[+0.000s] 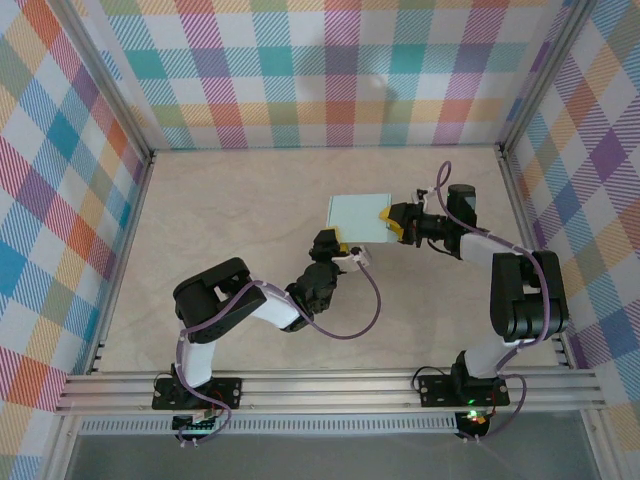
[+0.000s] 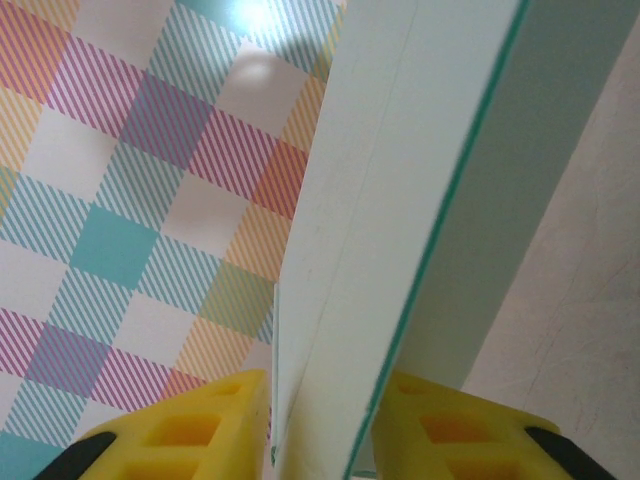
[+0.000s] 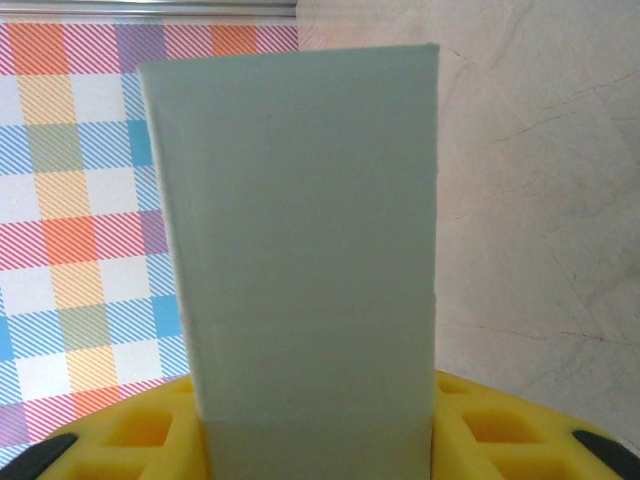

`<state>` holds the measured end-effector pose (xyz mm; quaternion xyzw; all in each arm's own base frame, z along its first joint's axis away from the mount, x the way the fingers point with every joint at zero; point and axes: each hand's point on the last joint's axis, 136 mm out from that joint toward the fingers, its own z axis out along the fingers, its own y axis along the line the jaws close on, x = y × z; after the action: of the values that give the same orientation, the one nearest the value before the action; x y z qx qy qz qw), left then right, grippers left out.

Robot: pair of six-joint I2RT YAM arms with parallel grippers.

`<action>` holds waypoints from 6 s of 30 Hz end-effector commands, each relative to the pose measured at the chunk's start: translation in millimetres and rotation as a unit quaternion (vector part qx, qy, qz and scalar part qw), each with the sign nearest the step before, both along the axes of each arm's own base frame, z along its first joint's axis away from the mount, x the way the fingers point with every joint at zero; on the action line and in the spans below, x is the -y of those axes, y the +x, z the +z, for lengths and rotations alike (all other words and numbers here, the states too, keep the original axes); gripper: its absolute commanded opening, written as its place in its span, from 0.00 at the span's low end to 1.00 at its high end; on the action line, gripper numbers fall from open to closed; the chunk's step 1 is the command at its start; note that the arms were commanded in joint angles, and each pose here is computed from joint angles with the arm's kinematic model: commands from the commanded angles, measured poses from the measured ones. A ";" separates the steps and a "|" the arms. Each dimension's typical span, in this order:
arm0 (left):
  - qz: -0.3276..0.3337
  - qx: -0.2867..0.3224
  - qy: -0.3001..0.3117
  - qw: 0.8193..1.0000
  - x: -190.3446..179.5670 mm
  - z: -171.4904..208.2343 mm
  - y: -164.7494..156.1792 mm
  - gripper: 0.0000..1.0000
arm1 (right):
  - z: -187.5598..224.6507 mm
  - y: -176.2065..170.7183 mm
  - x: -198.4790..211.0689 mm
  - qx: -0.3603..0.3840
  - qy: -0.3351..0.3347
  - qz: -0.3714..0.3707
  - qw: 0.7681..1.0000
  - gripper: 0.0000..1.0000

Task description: Fold the paper box

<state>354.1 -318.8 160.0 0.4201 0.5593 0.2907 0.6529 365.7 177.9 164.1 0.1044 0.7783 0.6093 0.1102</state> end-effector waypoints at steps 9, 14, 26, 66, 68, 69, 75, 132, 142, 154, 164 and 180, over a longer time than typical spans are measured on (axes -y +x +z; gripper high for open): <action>0.018 -0.015 -0.010 1.000 -13.9 3.2 2.1 0.24 | 9.7 -9.2 -1.0 0.005 0.011 0.014 1.000 0.41; 0.015 -0.029 -0.002 0.999 -13.4 -0.2 1.6 0.23 | 9.6 -9.1 -1.1 0.005 0.010 0.012 1.000 0.47; -0.036 -0.195 -0.005 0.980 -14.4 -31.3 -8.8 0.26 | 3.4 -3.4 18.3 0.013 -0.035 -0.036 0.999 0.81; -0.083 -0.394 -0.039 0.914 -17.1 -84.6 -40.3 0.86 | -70.9 12.0 12.7 -0.067 -0.165 -0.032 0.983 0.78; -0.094 -0.426 -0.052 0.898 -22.4 -79.1 -53.3 0.95 | -77.0 16.5 9.2 -0.072 -0.171 -0.028 0.982 0.78; -0.096 -0.439 -0.060 0.891 -25.0 -75.6 -58.2 0.97 | -79.7 18.2 8.4 -0.075 -0.172 -0.027 0.982 0.78; -0.104 -0.493 -0.269 0.821 -45.8 -19.4 -50.8 1.00 | -94.9 22.8 2.9 -0.087 -0.181 -0.019 0.979 0.76; 0.046 -0.688 -0.567 0.450 -96.1 -143.6 62.9 0.19 | -85.6 44.0 -31.9 -0.025 -0.097 0.032 0.994 0.71; 0.051 -0.691 -0.574 0.437 -99.7 -152.2 61.8 0.19 | -89.9 34.7 -57.9 -0.038 -0.091 0.058 0.993 0.71; 0.054 -0.690 -0.579 0.431 -99.5 -155.7 61.2 0.20 | -86.7 29.6 -80.9 -0.023 -0.060 0.071 0.995 0.59; 0.018 -0.664 -0.600 0.445 -96.8 -128.5 70.8 0.42 | -76.5 26.7 -80.1 -0.021 -0.057 0.073 0.996 0.37; 0.056 -0.629 -0.716 0.298 -103.5 -79.2 72.6 0.93 | -23.6 20.2 -69.9 0.047 0.006 0.084 0.995 0.37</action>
<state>433.0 -221.3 77.3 -0.1316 0.8196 -0.5317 0.1682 389.4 245.3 113.0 0.0455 0.7992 0.5941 0.0790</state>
